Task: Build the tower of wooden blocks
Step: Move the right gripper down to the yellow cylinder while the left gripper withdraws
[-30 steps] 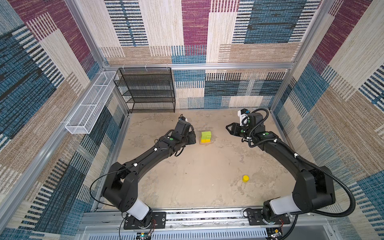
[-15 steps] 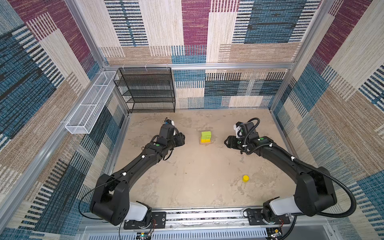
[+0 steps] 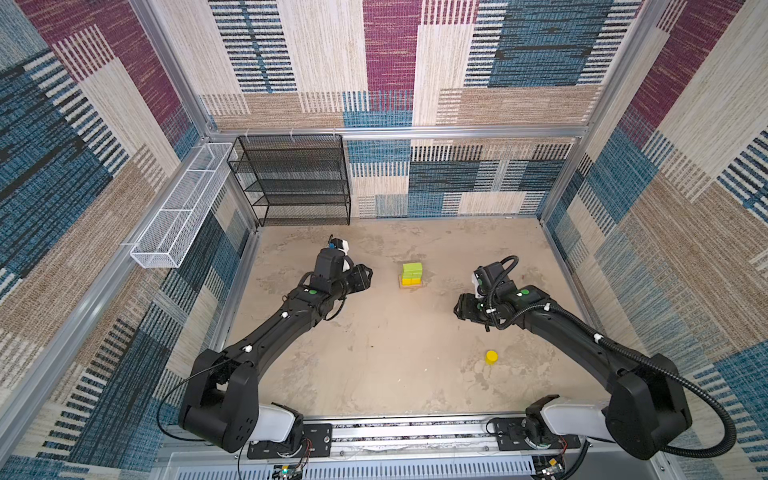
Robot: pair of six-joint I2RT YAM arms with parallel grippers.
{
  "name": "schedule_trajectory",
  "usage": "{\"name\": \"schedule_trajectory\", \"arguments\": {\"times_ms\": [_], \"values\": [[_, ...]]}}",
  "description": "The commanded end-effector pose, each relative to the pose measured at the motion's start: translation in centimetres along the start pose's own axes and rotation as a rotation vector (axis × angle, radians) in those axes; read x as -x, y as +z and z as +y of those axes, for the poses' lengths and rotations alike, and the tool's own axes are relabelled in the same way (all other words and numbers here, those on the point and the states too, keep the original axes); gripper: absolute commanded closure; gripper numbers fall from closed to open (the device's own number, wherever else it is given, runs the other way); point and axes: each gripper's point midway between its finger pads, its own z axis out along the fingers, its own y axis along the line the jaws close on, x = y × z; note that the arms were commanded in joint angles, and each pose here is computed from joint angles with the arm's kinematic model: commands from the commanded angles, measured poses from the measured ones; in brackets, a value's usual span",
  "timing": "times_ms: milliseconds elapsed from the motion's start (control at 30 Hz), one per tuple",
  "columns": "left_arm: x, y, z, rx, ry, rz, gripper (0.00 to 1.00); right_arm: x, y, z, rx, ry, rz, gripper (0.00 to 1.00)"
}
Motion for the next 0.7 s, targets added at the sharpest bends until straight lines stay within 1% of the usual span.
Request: {"name": "schedule_trajectory", "arguments": {"times_ms": [0,400,667], "values": [[0.3,-0.2,-0.7,-0.037,-0.009,-0.012,0.47,-1.3,0.0,-1.4,-0.07,0.04,0.032,0.36],[0.2,0.0,-0.2,-0.023,-0.017,-0.012,0.47,-4.8,-0.7,-3.9,-0.159,0.116,0.082,0.34],[0.0,0.4,0.0,-0.018,-0.018,-0.001,0.47,-6.4,-0.8,-6.1,-0.273,0.141,0.105,0.34]]}}
